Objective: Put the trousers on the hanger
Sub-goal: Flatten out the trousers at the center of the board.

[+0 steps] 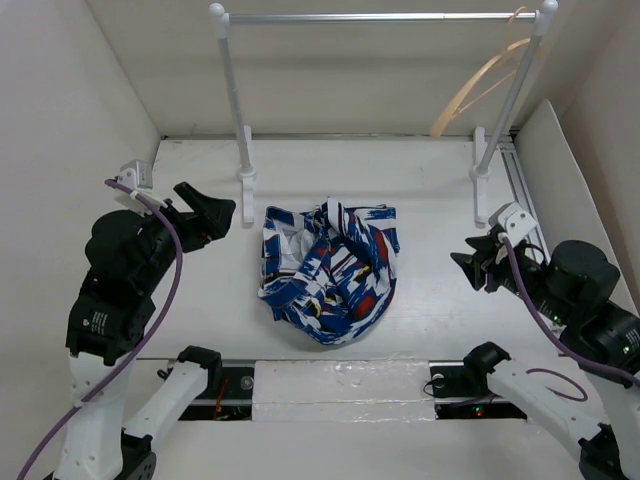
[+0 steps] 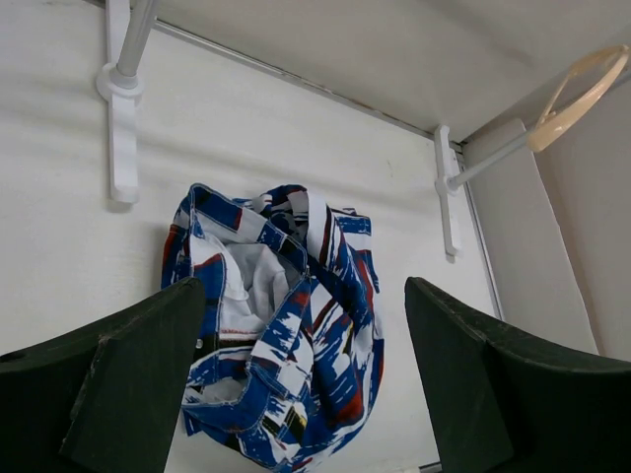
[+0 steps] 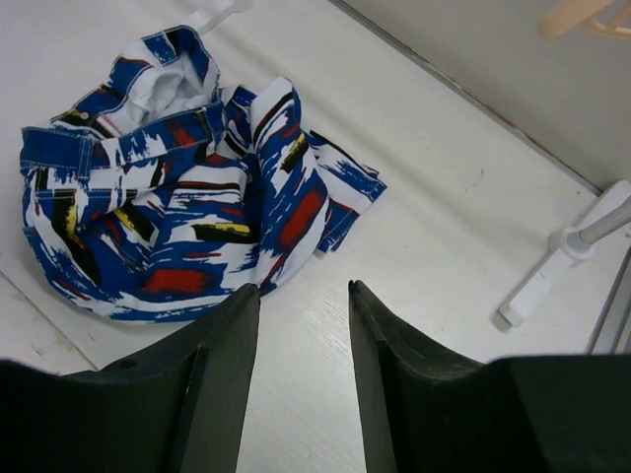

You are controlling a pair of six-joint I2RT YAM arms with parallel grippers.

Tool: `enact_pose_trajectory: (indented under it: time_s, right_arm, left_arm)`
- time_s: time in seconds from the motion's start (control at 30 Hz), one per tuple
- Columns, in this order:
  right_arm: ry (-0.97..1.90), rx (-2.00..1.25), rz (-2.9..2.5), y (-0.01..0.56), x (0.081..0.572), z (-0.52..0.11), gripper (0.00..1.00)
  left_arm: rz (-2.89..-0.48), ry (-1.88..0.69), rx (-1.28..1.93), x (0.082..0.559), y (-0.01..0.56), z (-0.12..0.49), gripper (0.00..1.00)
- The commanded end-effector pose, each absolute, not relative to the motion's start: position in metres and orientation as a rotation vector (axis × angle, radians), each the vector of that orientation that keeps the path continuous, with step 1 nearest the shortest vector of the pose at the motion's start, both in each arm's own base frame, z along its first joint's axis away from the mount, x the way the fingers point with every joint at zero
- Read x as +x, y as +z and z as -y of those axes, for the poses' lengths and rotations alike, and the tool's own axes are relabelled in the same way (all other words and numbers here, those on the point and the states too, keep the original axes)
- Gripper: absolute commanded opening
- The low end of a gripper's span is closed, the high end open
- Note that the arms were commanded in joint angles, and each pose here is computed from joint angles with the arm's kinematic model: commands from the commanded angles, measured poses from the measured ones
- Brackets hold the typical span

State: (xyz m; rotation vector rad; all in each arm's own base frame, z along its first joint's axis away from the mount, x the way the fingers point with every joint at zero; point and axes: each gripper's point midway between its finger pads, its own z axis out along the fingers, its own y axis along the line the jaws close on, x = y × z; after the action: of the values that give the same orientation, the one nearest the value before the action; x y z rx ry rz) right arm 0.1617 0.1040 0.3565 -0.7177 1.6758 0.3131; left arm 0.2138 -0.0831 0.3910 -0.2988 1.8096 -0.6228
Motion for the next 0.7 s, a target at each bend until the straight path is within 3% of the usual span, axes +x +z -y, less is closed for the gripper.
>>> enact_pose_trajectory:
  time_s: [0.0,0.1,0.13,0.23,0.3,0.33,0.37,0.43,0.47,0.5,0.57,0.67]
  right_arm:
    - [0.320,-0.721,-1.624,0.374,0.161,-0.106,0.47]
    - [0.327,-0.749,-1.622,0.373,0.162,-0.110,0.32]
    - [0.329,-0.759,-1.626,0.373,0.164,-0.112,0.21]
    - [0.339,-0.794,-1.637,0.369,0.168,-0.118,0.05]
    - [0.349,-0.812,-1.636,0.368,0.169,-0.122,0.02]
    - [0.353,-0.824,-1.642,0.364,0.173,-0.126,0.00]
    - [0.353,-0.825,-1.642,0.364,0.173,-0.126,0.00]
    - [0.363,-0.856,-1.669,0.353,0.182,-0.135,0.00]
    - [0.392,-0.887,-1.677,0.348,0.184,-0.143,0.00]
    - [0.408,-0.913,-1.679,0.343,0.189,-0.150,0.00]
    - [0.494,-0.983,-1.701,0.328,0.196,-0.171,0.00]
    - [0.543,-1.012,-1.707,0.318,0.210,-0.200,0.00]
  left_arm:
    - [-1.744,-0.630,-0.286,0.214,0.406,0.082,0.79]
    - [-1.747,-0.609,-0.308,0.214,0.405,0.077,0.79]
    - [-1.752,-0.601,-0.312,0.214,0.404,0.076,0.78]
    - [-1.765,-0.584,-0.334,0.215,0.399,0.073,0.73]
    - [-1.750,-0.543,-0.392,0.216,0.398,0.063,0.66]
    - [-1.749,-0.519,-0.424,0.217,0.395,0.058,0.52]
    - [-1.749,-0.518,-0.424,0.217,0.395,0.058,0.52]
    - [-1.763,-0.513,-0.429,0.221,0.390,0.058,0.33]
    - [-1.772,-0.508,-0.429,0.222,0.388,0.059,0.15]
    - [-1.782,-0.500,-0.436,0.225,0.385,0.058,0.07]
    - [-1.811,-0.460,-0.481,0.233,0.374,0.054,0.00]
    - [-1.877,-0.414,-0.538,0.242,0.348,0.051,0.00]
